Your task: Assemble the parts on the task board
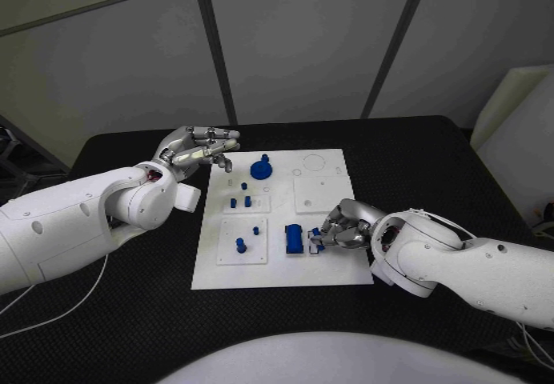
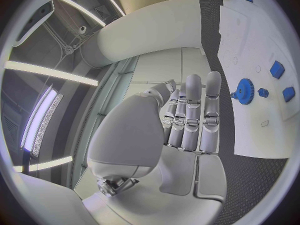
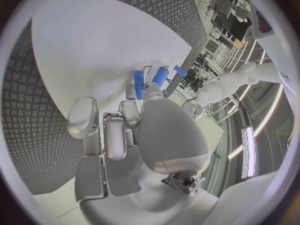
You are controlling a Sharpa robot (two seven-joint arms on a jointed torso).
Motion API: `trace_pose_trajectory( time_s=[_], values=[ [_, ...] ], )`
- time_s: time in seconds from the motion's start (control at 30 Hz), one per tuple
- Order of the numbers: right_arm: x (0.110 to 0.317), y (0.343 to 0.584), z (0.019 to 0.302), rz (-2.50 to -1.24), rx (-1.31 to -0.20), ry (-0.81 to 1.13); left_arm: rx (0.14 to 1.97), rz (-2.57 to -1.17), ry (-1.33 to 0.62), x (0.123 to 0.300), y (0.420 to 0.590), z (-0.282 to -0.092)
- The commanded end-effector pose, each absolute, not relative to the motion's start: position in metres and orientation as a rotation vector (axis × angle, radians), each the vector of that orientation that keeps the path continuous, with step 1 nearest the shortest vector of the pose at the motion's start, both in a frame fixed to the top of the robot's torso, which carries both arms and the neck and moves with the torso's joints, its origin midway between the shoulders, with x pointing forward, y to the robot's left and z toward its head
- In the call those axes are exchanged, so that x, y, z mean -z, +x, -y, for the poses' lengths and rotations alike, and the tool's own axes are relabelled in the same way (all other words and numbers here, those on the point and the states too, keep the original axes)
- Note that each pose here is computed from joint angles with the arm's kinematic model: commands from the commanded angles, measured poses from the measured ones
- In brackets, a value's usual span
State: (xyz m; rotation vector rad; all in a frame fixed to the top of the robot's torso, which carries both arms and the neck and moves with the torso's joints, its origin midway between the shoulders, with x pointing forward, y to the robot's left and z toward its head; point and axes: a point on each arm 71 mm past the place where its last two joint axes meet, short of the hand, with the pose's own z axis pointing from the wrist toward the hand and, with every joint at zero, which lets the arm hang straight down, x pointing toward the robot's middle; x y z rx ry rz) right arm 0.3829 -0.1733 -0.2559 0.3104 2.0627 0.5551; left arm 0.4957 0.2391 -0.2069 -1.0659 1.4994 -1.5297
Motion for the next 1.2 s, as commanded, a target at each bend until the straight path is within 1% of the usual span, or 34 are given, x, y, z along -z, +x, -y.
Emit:
trace_pose_trajectory(
  time_s=[0.03, 0.83, 1.2],
  values=[
    [0.2582, 0.3819, 0.1717, -2.1, -0.546, 0.286, 1.547, -1.498, -1.059, 0.2051, 0.4954, -0.238],
    [0.2552, 0.3806, 0.1673, -2.076, -0.573, 0.299, 1.551, -1.5, -1.058, 0.2053, 0.4957, -0.2378],
    [0.2546, 0.3797, 0.1663, -2.078, -0.571, 0.275, 1.55, -1.501, -1.059, 0.2054, 0.4957, -0.2382]
  ],
)
